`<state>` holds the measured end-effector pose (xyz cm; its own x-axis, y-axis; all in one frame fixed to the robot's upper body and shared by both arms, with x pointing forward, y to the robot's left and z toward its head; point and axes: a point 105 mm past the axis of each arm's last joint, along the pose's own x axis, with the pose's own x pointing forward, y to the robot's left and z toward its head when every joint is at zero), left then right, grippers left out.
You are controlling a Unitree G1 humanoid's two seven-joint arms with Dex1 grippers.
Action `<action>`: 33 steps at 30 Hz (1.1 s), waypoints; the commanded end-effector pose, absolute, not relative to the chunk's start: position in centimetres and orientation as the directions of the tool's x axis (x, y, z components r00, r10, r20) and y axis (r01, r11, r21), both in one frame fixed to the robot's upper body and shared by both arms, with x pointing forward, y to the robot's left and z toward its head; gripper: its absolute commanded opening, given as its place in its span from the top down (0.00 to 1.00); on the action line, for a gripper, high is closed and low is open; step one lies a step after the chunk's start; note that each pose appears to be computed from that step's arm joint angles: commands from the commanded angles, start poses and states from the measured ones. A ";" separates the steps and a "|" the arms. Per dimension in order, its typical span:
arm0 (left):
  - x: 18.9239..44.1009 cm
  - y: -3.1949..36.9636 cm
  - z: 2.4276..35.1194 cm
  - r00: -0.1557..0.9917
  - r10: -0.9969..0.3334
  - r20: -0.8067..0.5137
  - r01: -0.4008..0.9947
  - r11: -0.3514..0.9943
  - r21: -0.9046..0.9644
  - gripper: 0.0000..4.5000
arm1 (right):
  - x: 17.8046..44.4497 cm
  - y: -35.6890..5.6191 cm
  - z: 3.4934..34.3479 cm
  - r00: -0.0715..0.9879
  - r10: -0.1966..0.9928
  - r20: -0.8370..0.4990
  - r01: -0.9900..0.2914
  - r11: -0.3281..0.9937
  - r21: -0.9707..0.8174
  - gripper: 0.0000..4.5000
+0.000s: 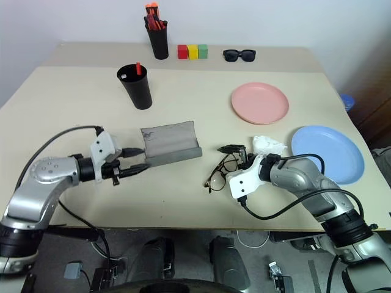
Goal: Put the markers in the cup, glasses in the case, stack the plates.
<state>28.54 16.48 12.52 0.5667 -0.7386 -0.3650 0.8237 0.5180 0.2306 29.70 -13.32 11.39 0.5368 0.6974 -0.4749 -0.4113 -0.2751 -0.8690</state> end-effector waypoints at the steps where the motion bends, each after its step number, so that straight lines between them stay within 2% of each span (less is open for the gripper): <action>1: 28.2 16.5 13.9 0.605 -0.726 -0.326 0.796 0.545 0.264 0.46 | 29.6 -12.9 11.5 0.510 0.716 -0.477 -0.381 -0.309 -0.871 0.29; 7: 27.4 16.3 13.4 0.621 -0.714 -0.322 0.783 0.579 0.228 0.46 | 29.7 -12.8 11.2 0.491 0.723 -0.486 -0.379 -0.325 -0.866 0.99; 11: 26.9 16.0 12.9 0.616 -0.715 -0.331 0.786 0.585 0.201 0.46 | 29.8 -12.7 11.1 0.490 0.728 -0.480 -0.383 -0.315 -0.868 0.99; 15: 26.7 16.1 12.4 0.620 -0.707 -0.339 0.781 0.597 0.183 0.46 | 30.0 -12.4 11.7 0.512 0.736 -0.443 -0.399 -0.253 -0.881 0.99; 25: 26.2 16.8 11.2 0.638 -0.680 -0.360 0.759 0.635 0.145 0.46 | 31.0 -9.4 17.1 0.594 0.751 -0.289 -0.557 0.124 -0.822 0.99; 33: 26.6 19.0 10.3 0.718 -0.595 -0.362 0.675 0.722 0.152 0.46 | 33.0 -3.4 20.7 0.654 0.729 -0.202 -0.576 0.307 -0.758 0.99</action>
